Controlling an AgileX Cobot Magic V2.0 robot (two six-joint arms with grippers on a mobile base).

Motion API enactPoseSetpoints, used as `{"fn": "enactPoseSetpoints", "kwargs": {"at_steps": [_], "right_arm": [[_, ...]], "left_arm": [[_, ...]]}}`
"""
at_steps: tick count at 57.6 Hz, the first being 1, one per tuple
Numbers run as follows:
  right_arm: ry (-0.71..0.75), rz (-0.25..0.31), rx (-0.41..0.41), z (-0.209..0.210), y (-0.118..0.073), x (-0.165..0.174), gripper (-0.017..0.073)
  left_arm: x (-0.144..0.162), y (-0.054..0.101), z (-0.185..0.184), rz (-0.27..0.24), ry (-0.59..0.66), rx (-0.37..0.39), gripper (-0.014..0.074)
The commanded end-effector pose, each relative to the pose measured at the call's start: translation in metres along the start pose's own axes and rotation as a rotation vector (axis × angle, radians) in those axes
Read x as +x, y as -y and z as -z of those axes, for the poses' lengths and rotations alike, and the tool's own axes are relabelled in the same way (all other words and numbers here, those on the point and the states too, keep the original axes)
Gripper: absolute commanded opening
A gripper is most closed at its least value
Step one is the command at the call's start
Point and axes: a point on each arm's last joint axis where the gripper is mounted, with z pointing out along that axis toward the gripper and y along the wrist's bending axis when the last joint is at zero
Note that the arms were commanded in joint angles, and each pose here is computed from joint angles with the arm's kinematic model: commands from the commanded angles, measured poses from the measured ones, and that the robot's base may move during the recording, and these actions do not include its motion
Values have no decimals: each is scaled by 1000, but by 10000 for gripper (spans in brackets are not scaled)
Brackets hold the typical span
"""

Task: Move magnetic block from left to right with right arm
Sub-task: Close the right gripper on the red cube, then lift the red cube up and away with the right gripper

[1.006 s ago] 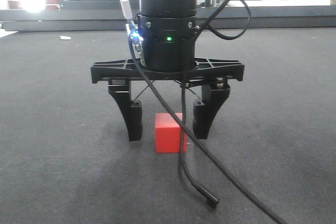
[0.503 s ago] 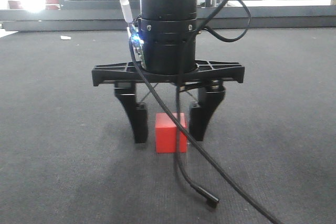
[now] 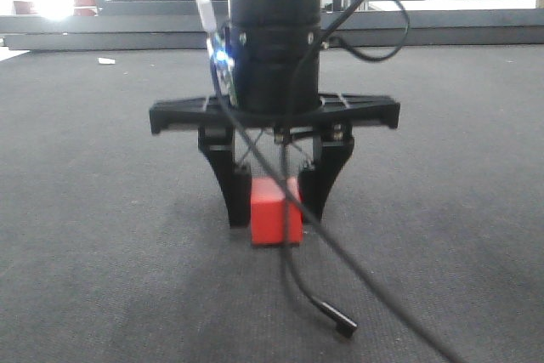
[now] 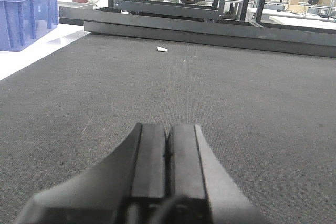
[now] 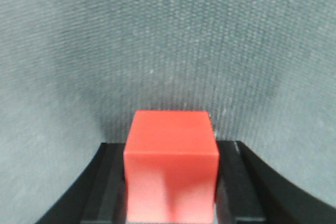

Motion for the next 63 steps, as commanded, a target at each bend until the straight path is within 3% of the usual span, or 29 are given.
{"fn": "enactPoseSetpoints", "kwargs": {"at_steps": [1, 11, 21, 47, 55, 63], "right_arm": [[117, 20, -77, 55, 6, 3, 294], [288, 90, -17, 89, 27, 5, 294], [365, 84, 0, 101, 60, 14, 294], [527, 160, -108, 108, 178, 49, 294], [637, 178, -78, 111, 212, 61, 294], [772, 140, -17, 117, 242, 76, 294]], "left_arm": [[-7, 0, 1, 10, 95, 1, -117], [-7, 0, 1, 10, 95, 1, -117], [-7, 0, 1, 10, 95, 1, -117], [-7, 0, 1, 10, 95, 1, -117], [-7, 0, 1, 10, 95, 1, -117], [-7, 0, 1, 10, 95, 1, -117]]}}
